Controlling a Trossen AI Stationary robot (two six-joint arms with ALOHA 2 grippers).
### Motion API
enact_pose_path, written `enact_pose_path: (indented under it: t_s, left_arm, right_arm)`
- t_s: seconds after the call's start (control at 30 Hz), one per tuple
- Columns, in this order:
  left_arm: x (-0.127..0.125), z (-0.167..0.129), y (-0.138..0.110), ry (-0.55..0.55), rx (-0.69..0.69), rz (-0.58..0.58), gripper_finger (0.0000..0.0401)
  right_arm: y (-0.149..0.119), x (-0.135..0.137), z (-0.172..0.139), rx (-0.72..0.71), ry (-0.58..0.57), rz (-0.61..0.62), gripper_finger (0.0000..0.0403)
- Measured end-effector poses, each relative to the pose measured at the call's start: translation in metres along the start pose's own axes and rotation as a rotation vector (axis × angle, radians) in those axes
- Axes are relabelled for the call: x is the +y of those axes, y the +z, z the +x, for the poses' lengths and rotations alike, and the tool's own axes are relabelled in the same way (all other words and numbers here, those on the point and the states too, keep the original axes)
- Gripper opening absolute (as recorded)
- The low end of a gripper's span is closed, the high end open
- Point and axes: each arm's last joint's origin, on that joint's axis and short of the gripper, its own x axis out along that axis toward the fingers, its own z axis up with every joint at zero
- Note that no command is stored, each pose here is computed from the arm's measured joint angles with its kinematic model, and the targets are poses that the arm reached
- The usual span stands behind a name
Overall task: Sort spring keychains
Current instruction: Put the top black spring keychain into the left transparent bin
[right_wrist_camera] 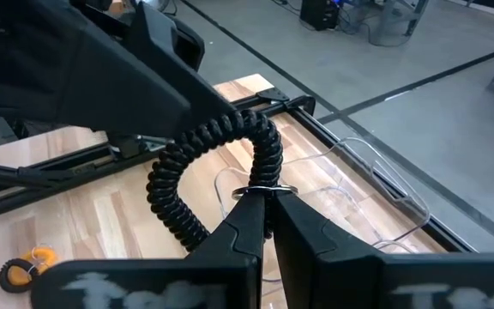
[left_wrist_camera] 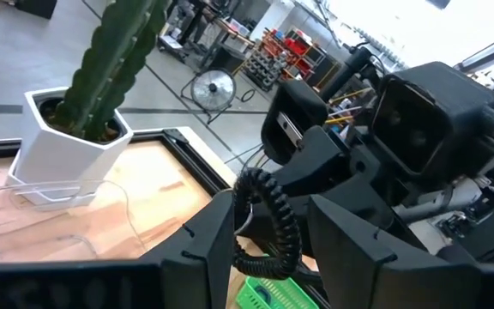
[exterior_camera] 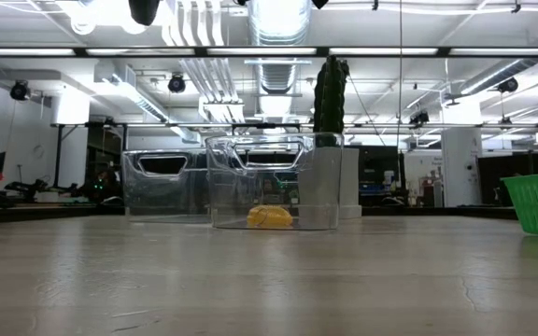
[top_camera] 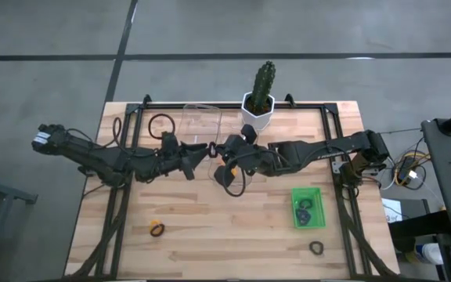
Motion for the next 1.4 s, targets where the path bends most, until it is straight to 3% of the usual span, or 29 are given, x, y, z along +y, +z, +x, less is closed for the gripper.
enact_pose_path:
  t_s: [0.73, 0.87, 1.13, 1.4]
  left_arm:
    - [0.008, 0.013, -0.006, 0.058, -0.002, -0.064, 0.014]
    - [0.01, 0.014, -0.006, 0.072, 0.0, -0.056, 0.0116]
    - [0.011, 0.015, -0.005, 0.078, 0.0, -0.03, 0.0018]
    - [0.011, 0.015, -0.005, 0.078, 0.0, -0.029, 0.0016]
  right_arm:
    - [0.0, 0.0, 0.0, -0.001, 0.0, 0.001, 0.0013]
    - [0.0, 0.0, 0.0, -0.001, 0.0, 0.005, 0.0013]
    - [0.0, 0.0, 0.0, -0.001, 0.0, 0.007, 0.0013]
    - [0.0, 0.0, 0.0, 0.0, 0.003, 0.005, 0.0013]
